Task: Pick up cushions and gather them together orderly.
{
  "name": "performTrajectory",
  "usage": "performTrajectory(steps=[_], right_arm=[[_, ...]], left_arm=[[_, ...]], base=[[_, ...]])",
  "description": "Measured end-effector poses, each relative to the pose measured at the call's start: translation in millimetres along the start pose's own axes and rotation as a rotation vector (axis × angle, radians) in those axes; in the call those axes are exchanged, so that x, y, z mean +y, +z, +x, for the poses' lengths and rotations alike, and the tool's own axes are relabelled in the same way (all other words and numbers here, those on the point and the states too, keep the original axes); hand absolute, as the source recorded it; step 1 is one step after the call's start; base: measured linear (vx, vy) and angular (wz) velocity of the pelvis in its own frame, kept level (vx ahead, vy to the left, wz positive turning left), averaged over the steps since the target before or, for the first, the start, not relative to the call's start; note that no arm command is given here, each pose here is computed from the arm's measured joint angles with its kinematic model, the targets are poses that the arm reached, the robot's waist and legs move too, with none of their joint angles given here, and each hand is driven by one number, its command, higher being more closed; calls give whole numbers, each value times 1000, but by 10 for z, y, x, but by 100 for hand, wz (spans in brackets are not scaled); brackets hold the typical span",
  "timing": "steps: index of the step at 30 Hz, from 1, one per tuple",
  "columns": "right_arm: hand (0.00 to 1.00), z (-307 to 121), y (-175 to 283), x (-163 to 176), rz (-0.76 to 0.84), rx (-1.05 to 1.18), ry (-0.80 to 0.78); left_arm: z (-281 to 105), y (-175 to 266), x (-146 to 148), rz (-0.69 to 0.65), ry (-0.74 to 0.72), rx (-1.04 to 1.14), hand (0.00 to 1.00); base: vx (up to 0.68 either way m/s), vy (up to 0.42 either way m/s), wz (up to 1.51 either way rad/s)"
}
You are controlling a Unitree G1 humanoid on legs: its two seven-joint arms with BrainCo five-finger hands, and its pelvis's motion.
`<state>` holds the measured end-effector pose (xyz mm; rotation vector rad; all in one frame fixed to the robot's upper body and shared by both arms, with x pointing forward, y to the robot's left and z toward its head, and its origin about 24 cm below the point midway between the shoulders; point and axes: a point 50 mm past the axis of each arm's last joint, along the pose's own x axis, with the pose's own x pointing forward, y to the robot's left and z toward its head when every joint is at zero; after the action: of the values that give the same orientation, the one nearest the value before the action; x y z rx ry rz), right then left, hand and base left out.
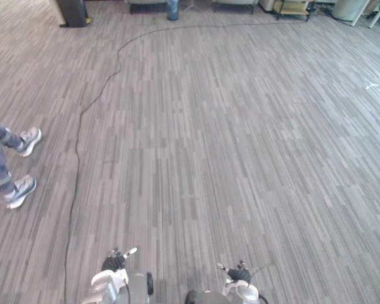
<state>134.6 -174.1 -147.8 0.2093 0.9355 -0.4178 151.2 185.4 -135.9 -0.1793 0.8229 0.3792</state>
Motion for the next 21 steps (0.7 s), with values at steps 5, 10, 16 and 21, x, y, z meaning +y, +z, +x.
performTrajectory(steps=[5, 10, 16, 21], right_arm=[[0, -51, -168, 7, -28, 50, 15], [0, -62, -119, 11, -49, 9, 29], [0, -47, 35, 27, -43, -62, 34], [0, -20, 65, -71, -50, -55, 8]], left_arm=[[-18, -38, 152, 8, 34, -3, 0], [-16, -134, 221, 46, 43, 59, 0], [3, -178, 116, 59, 14, 100, 0], [-16, -221, -12, 64, -29, 111, 0]], base=[[668, 358, -75], [525, 233, -96], [413, 89, -83], [579, -59, -20]])
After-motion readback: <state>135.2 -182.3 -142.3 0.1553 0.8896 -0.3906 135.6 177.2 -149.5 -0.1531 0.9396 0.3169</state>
